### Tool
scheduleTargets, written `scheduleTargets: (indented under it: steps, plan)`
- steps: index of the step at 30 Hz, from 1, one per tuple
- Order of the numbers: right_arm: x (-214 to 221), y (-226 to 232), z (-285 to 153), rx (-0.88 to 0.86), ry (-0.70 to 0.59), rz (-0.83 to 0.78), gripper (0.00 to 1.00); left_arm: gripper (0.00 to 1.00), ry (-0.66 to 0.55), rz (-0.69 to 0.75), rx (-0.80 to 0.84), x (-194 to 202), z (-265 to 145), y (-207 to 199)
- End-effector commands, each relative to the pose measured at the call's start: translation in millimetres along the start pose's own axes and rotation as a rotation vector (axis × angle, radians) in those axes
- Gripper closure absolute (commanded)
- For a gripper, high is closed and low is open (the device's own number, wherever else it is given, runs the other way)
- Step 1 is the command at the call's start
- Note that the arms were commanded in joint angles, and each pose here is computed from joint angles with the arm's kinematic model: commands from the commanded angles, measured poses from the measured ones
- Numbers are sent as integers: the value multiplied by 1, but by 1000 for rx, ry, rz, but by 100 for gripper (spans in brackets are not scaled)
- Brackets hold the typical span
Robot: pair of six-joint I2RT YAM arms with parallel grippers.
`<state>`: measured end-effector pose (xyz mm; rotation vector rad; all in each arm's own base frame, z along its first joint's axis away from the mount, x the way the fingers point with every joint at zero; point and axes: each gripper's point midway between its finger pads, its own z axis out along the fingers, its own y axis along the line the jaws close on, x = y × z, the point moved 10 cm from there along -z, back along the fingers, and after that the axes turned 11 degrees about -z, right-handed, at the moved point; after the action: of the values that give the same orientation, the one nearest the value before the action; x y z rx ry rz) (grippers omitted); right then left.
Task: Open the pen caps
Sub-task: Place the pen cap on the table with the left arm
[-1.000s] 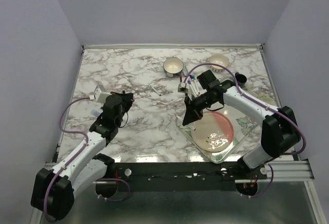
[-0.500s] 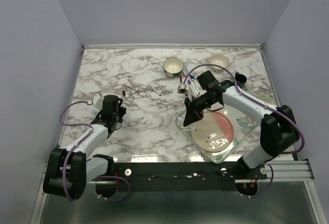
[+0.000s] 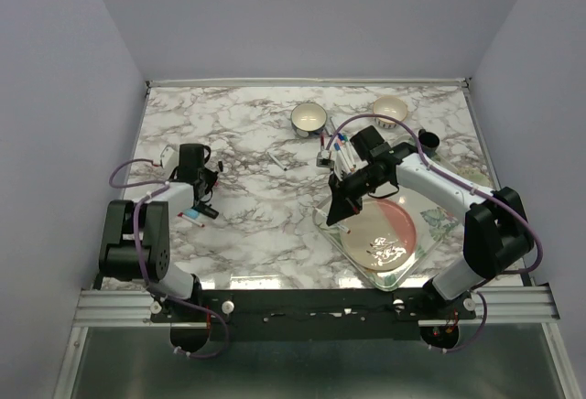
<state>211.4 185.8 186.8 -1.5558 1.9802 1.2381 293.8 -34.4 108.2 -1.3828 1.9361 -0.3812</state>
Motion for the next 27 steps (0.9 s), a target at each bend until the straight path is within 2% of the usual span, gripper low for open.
scheduleTargets:
  steps: [1, 13, 17, 21, 27]
  plan:
    - [1, 0, 2, -5, 21, 1, 99, 82, 30, 26, -10, -4, 17, -15]
    - [-1, 2, -1, -3, 16, -6, 99, 58, 29, 26, -56, -10, 33, -17]
    - [0, 2, 0, -4, 19, -7, 99, 57, 24, 22, -49, -12, 31, -18]
    - [0, 1, -1, 12, 24, -16, 100, 53, 2, 25, -31, -19, 18, -23]
    - [-5, -4, -4, 77, 28, -49, 99, 33, -81, 32, 91, -45, -23, -38]
